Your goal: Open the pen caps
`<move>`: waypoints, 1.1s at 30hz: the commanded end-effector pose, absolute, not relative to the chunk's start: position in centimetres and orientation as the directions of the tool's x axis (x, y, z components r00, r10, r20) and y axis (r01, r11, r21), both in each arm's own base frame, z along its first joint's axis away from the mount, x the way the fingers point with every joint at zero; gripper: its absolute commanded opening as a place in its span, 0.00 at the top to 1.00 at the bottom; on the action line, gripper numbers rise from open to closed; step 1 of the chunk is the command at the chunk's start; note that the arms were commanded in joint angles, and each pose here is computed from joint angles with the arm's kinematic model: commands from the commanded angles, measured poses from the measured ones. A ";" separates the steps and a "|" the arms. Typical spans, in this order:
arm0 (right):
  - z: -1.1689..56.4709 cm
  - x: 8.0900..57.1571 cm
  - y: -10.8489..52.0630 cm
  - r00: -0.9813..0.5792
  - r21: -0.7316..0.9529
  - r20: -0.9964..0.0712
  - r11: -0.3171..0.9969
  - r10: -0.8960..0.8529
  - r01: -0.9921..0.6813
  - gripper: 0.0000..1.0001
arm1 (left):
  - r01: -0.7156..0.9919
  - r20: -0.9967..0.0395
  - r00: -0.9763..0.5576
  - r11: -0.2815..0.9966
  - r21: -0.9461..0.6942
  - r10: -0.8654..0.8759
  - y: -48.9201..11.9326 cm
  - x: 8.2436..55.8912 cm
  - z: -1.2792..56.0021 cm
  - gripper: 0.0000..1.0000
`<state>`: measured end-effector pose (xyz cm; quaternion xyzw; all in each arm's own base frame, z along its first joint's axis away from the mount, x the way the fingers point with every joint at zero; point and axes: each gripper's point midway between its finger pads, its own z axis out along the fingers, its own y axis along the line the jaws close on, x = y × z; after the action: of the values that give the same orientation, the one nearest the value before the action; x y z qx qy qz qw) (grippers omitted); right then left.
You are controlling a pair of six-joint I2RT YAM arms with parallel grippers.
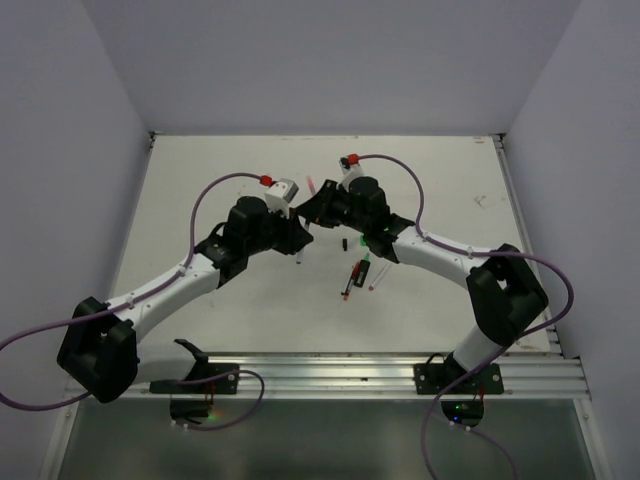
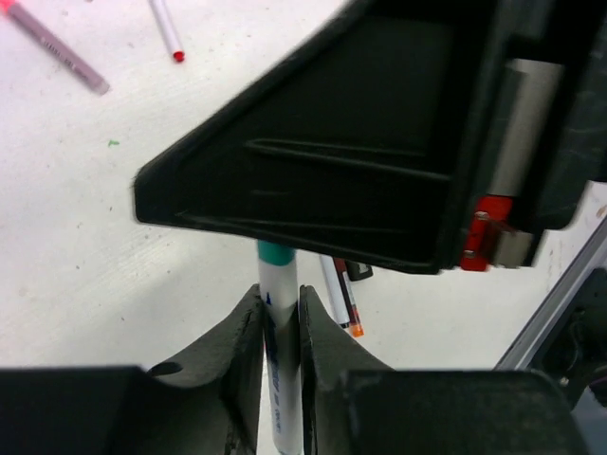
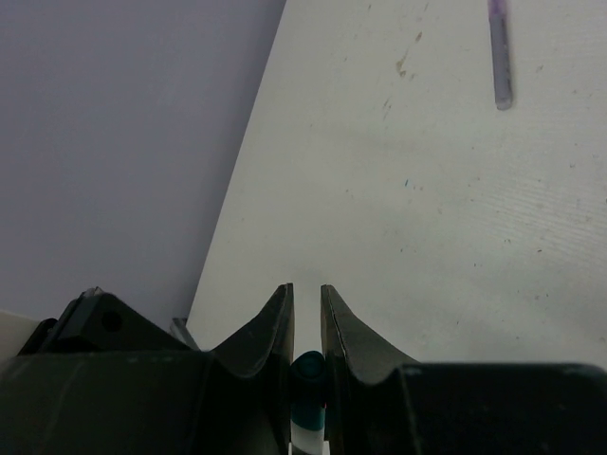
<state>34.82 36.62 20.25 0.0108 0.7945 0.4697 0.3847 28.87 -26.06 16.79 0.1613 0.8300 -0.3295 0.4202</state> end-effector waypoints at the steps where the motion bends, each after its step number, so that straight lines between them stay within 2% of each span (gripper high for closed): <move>1: 22.4 34.6 37.0 -0.688 0.777 -0.598 0.507 0.411 -0.372 1.00 | 0.580 -0.833 -0.553 0.707 -0.404 -0.022 -26.6 29.4 18.0 0.84; 4: 22.9 34.9 37.1 -0.675 0.781 -0.598 0.503 0.432 -0.370 1.00 | 0.578 -0.823 -0.568 0.705 -0.410 -0.013 -26.5 28.9 17.8 1.00; 10: 24.1 35.8 36.4 -0.616 0.768 -0.625 0.519 0.478 -0.376 1.00 | 0.577 -0.757 -0.653 0.668 -0.470 0.032 -27.0 27.0 16.3 1.00; 17: 24.5 36.6 36.5 -0.598 0.755 -0.641 0.538 0.482 -0.376 1.00 | 0.597 -0.737 -0.674 0.623 -0.506 0.047 -28.0 26.4 16.3 1.00; 26: 26.5 38.5 36.0 -0.514 0.682 -0.720 0.612 0.466 -0.400 1.00 | 0.569 -0.702 -0.710 0.637 -0.520 0.060 -27.6 25.0 13.9 1.00; 33: 28.6 40.1 35.1 -0.419 0.612 -0.785 0.673 0.456 -0.414 1.00 | 0.570 -0.714 -0.698 0.642 -0.512 0.051 -26.9 24.3 14.0 1.00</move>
<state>35.46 36.36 20.18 -0.0118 0.8162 0.4071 0.4098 28.80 -26.09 16.27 0.1451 0.8257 -0.3502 0.4177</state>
